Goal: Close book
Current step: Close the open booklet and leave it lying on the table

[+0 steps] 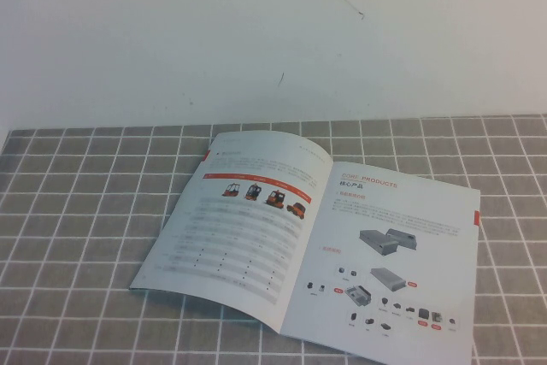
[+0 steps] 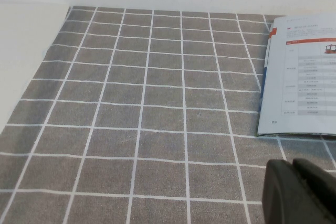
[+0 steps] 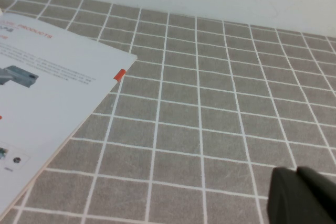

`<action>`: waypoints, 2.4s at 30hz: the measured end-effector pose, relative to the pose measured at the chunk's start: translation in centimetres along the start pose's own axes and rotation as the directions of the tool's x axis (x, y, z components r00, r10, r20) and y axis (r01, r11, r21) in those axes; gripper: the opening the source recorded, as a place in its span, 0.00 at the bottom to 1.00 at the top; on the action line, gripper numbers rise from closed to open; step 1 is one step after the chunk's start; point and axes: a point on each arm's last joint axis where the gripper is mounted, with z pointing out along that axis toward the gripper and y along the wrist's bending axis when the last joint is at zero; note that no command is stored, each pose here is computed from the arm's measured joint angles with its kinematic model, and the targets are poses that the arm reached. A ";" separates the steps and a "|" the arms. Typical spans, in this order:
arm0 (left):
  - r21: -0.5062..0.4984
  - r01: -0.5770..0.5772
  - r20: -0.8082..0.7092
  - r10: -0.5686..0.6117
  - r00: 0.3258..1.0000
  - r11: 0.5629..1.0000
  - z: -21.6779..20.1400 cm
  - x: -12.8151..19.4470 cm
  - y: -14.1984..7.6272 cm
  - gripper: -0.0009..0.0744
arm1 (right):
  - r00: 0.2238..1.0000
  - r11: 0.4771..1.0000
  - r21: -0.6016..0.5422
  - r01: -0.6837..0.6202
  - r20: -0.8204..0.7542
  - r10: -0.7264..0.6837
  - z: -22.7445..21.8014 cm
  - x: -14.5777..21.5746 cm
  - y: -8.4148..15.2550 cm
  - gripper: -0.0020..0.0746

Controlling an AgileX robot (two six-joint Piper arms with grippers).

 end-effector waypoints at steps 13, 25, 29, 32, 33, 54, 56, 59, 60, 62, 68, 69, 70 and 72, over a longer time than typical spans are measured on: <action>-0.007 -0.022 0.009 0.022 1.000 1.000 0.0 -0.1 0.1 0.01 | 1.000 1.000 0.000 0.000 0.000 0.000 0.0 0.0 0.0 0.02; -0.026 -0.144 0.211 0.146 0.966 0.989 -0.1 -1.8 0.0 0.01 | 1.000 1.000 0.001 0.000 0.010 0.000 0.0 -0.1 0.0 0.02; -0.033 -0.163 0.218 0.166 0.962 0.986 -0.2 -1.9 0.0 0.01 | 1.000 1.000 0.003 0.000 0.021 0.000 0.0 -0.1 0.0 0.02; -0.034 -0.167 0.220 0.171 0.960 0.985 -0.2 -1.9 0.0 0.01 | 1.000 1.000 0.003 0.000 0.025 0.000 0.0 -0.1 0.0 0.02; -0.034 -0.168 0.220 0.172 0.960 0.985 -0.2 -1.9 0.0 0.01 | 1.000 1.000 0.003 0.000 0.025 0.000 0.0 -0.1 0.0 0.02; -0.049 -0.167 0.109 0.172 0.979 0.985 0.0 -0.9 0.3 0.01 | 1.000 1.000 0.003 -0.001 0.025 0.001 0.0 -0.1 0.0 0.02; -0.049 -0.167 0.109 0.172 0.979 0.985 0.0 -0.9 0.3 0.01 | 1.000 1.000 0.003 -0.001 0.025 0.001 0.0 -0.1 0.0 0.02; -0.049 -0.167 0.109 0.172 0.979 0.985 0.0 -0.9 0.3 0.01 | 1.000 1.000 0.003 -0.001 0.026 0.001 0.0 -0.2 0.0 0.02; -0.049 -0.167 0.109 0.172 0.979 0.985 0.0 -0.9 0.3 0.01 | 1.000 1.000 0.003 -0.001 0.026 0.001 0.0 -0.2 0.0 0.02; -0.059 -0.167 0.027 0.169 0.985 0.984 0.0 -0.2 0.5 0.01 | 1.000 1.000 0.003 -0.001 0.026 0.001 0.0 -0.2 0.0 0.02; -0.057 -0.156 0.008 0.156 0.988 0.986 0.0 -0.1 0.5 0.01 | 1.000 1.000 0.003 -0.001 0.026 0.001 0.0 -0.2 0.0 0.02; -0.057 -0.156 0.008 0.156 0.988 0.986 0.0 -0.1 0.5 0.01 | 1.000 1.000 0.003 -0.001 0.026 0.001 0.0 -0.2 0.0 0.02; -0.057 -0.156 0.008 0.156 0.988 0.986 0.0 -0.1 0.5 0.01 | 1.000 1.000 0.003 -0.001 0.026 0.001 0.0 -0.2 0.0 0.02; -0.058 -0.156 0.008 0.156 0.988 0.986 0.0 -0.1 0.5 0.01 | 1.000 1.000 0.003 -0.001 0.026 0.001 0.0 -0.2 0.0 0.02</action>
